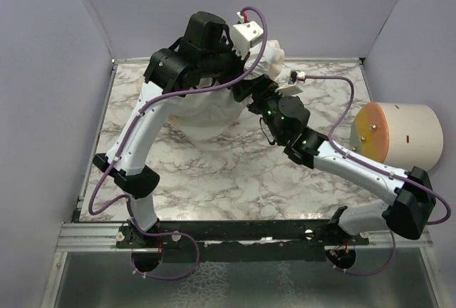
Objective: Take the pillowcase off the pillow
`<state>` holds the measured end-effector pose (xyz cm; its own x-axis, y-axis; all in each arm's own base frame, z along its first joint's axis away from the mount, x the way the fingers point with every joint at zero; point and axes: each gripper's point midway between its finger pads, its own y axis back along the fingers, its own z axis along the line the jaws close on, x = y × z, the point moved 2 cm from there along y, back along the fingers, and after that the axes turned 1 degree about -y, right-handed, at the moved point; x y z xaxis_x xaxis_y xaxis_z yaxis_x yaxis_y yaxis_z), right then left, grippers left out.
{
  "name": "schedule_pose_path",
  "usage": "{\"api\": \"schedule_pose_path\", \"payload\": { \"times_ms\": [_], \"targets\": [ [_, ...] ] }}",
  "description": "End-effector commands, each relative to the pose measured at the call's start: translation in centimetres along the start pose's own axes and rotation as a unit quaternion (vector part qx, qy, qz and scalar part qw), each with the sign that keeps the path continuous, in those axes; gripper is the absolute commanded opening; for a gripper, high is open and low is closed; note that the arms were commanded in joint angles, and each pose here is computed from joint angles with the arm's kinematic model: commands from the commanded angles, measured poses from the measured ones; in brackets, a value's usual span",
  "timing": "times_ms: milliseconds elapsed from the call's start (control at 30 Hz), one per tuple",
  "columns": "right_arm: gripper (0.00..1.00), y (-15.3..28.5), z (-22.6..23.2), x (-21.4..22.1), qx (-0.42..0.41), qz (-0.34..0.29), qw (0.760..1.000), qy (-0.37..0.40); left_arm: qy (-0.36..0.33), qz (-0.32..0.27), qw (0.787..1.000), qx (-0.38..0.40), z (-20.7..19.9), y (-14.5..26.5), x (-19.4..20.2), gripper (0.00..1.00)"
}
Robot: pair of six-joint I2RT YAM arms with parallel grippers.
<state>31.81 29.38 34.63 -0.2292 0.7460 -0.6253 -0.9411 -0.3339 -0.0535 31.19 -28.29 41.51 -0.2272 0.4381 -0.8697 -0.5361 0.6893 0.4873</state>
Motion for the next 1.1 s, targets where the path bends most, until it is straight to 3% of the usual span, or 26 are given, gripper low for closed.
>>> {"api": "schedule_pose_path", "payload": {
  "times_ms": [0, 133, 267, 333, 500, 567, 900, 1067],
  "targets": [
    [1.0, -0.9, 4.5, 0.0, -0.108, 0.002, 0.994, -0.026, -0.013, -0.064, 0.998, 0.001, -0.5, 3.5, -3.0, 0.0],
    [1.0, -1.3, 5.8, -0.2, -0.143, -0.011, 0.989, -0.033, -0.019, -0.067, 0.998, -0.002, -0.5, 3.8, -3.1, 0.0],
    [0.98, -3.1, 5.7, 0.6, -0.119, -0.007, 0.992, -0.029, -0.014, -0.077, 0.997, 0.003, -0.7, 4.2, -3.7, 0.0],
    [0.83, -3.8, 4.9, 0.9, -0.099, -0.015, 0.994, -0.03, -0.016, -0.086, 0.996, 0.001, -0.7, 4.8, -4.2, 0.0],
    [0.16, -4.4, 3.1, 1.7, -0.073, -0.02, 0.997, -0.002, -0.033, -0.115, 0.992, -0.03, 0.0, 6.7, -5.2, 0.0],
    [0.02, -3.9, 2.9, 2.0, -0.083, -0.014, 0.996, 0.009, -0.041, -0.128, 0.99, -0.05, 0.4, 7.5, -5.7, 0.0],
    [0.01, 1.3, 3.4, 4.9, -0.201, 0.071, 0.973, 0.093, -0.096, -0.236, 0.952, -0.167, 3.7, 10.3, -9.7, 0.0],
    [0.01, 3.0, 5.5, 8.3, -0.257, 0.139, 0.946, 0.138, -0.098, -0.253, 0.953, -0.136, 3.0, 8.6, -10.4, 0.0]
  ]
}}
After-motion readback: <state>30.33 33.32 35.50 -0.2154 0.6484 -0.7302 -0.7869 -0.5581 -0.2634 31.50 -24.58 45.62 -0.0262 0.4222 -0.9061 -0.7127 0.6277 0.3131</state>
